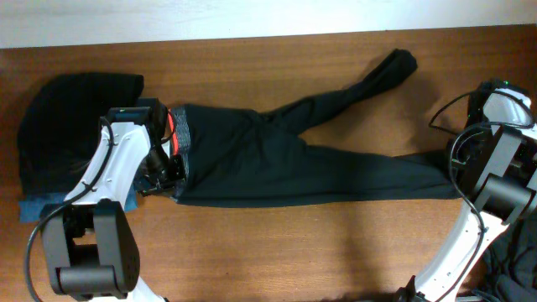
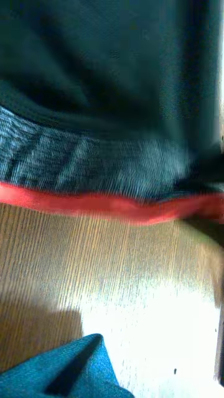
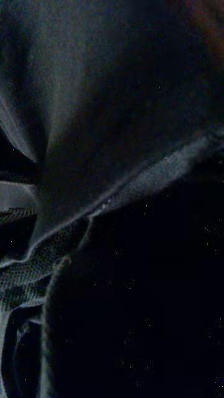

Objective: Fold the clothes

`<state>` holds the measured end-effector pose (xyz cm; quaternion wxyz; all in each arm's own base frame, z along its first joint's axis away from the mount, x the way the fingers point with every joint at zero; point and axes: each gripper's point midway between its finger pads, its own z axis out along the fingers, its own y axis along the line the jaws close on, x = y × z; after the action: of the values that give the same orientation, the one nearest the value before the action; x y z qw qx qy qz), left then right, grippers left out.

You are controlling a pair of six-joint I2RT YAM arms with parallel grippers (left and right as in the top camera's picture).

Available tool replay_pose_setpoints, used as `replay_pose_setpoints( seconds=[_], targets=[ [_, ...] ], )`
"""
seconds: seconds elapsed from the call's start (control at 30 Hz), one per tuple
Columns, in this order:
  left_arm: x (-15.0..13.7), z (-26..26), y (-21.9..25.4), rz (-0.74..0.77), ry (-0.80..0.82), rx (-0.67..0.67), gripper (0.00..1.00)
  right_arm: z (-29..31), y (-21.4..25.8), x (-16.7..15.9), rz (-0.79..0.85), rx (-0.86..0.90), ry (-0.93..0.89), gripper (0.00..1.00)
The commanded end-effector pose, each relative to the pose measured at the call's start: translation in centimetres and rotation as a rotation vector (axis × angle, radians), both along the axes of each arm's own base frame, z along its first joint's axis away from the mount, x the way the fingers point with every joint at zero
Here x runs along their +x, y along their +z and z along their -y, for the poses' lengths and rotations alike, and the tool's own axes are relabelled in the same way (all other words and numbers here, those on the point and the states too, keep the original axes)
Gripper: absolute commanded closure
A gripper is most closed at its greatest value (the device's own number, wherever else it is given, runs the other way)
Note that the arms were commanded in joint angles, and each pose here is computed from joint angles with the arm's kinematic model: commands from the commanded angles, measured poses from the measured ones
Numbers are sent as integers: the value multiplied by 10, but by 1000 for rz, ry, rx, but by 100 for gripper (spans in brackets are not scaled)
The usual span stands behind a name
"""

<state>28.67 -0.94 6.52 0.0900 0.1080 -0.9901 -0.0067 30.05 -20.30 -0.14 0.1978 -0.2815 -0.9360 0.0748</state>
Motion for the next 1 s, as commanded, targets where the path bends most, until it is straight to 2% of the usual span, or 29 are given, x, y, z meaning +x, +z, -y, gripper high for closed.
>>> replay_pose_setpoints(
  seconds=[0.0, 0.03, 0.07, 0.3, 0.5, 0.63, 0.7, 0.77, 0.8, 0.87, 0.93, 0.97],
  targets=[
    [-2, -3, 4, 13, -15, 13, 13, 8, -32, -19, -88, -17, -21, 81],
    [-2, -3, 4, 12, -15, 13, 5, 8, -32, -19, -88, -17, -20, 81],
    [-2, -3, 4, 12, -15, 13, 1, 8, -32, -19, -87, -18, -21, 81],
    [11, -2, 3, 68, -14, 12, 1, 6, -33, -16, -73, -7, -27, 81],
    [65, -1, 3, 286, -13, 7, 1, -9, -37, -1, 6, 89, -43, 81],
    [109, 0, 11, 469, -12, 4, 4, -20, -21, 26, 121, 156, -28, 81],
    [128, 1, 18, 551, -12, 2, 16, -24, -5, 44, 195, 164, -14, 80],
    [148, 1, 27, 639, -11, 0, 34, -29, 17, 66, 284, 169, -2, 80],
    [153, 1, 29, 661, -10, 0, 50, -31, 25, 74, 315, 174, 6, 79],
    [166, 2, 36, 722, -10, -2, 75, -45, 50, 101, 426, 212, 62, 77],
    [173, 2, 41, 756, -10, -3, 85, -55, 65, 119, 490, 232, 101, 75],
    [176, 2, 41, 767, -10, -3, 86, -60, 72, 128, 519, 232, 118, 73]
  ],
)
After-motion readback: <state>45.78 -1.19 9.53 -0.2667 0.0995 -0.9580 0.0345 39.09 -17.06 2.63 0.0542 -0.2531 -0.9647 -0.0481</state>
